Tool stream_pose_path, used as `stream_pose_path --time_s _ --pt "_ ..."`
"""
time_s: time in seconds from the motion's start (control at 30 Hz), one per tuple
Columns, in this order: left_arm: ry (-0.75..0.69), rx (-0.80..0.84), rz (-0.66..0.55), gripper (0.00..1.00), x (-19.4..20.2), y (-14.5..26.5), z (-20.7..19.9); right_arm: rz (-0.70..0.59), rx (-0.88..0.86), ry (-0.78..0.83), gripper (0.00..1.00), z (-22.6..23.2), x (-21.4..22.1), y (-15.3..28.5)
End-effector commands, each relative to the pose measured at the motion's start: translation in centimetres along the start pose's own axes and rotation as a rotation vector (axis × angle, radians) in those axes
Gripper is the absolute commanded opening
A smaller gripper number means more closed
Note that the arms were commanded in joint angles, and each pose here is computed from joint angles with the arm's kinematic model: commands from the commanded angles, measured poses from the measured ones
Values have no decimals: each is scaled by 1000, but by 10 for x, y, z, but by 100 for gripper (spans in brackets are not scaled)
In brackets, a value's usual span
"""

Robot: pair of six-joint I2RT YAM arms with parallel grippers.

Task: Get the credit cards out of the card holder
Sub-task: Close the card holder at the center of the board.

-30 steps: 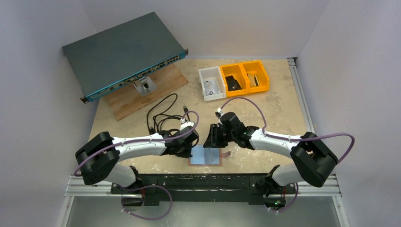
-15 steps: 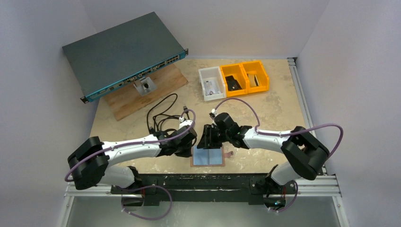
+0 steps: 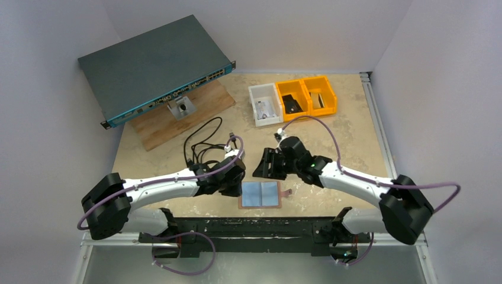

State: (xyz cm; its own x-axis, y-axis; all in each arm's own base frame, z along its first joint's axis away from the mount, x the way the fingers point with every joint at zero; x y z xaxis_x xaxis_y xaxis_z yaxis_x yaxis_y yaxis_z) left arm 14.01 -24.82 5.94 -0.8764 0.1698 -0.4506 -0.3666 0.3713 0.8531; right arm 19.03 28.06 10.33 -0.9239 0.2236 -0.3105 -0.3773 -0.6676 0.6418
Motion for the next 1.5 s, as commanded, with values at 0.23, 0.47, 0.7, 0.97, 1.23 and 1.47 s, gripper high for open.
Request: stream_pose_path --time_s 0.23,0.47,0.7,0.97,1.23,1.47 --pt "-26 50 -8 18 -19 -7 -26 -22 197 -24 53 -73 22 24" --pt "-24 1 31 13 -10 -18 -17 -15 202 -17 51 -77 24 20" --pt "-21 -7 46 11 -7 -23 -16 -1 209 -18 43 -81 25 11" --pt "-20 -11 59 9 -3 -26 -15 14 185 -26 41 -78 28 8" --pt "-17 -6 63 7 -2 -27 -16 40 149 -29 39 -73 32 4" --pt "-18 -6 68 7 -1 -28 -15 60 162 -37 37 -78 37 1"
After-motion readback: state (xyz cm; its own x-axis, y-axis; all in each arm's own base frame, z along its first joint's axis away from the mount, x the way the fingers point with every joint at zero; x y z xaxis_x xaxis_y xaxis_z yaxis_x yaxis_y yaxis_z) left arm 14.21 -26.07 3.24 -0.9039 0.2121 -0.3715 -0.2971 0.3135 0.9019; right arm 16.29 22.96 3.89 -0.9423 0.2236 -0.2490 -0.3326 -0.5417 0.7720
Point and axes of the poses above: each gripper's point midway between its finger pads, its own y axis back along the fingers, its own z axis along the line the jaws close on, x = y × z, the point moved 1 cm from there along y, back along the fingers, and after that the axes turned 6 degrees about -y, right-handed, at the moved point
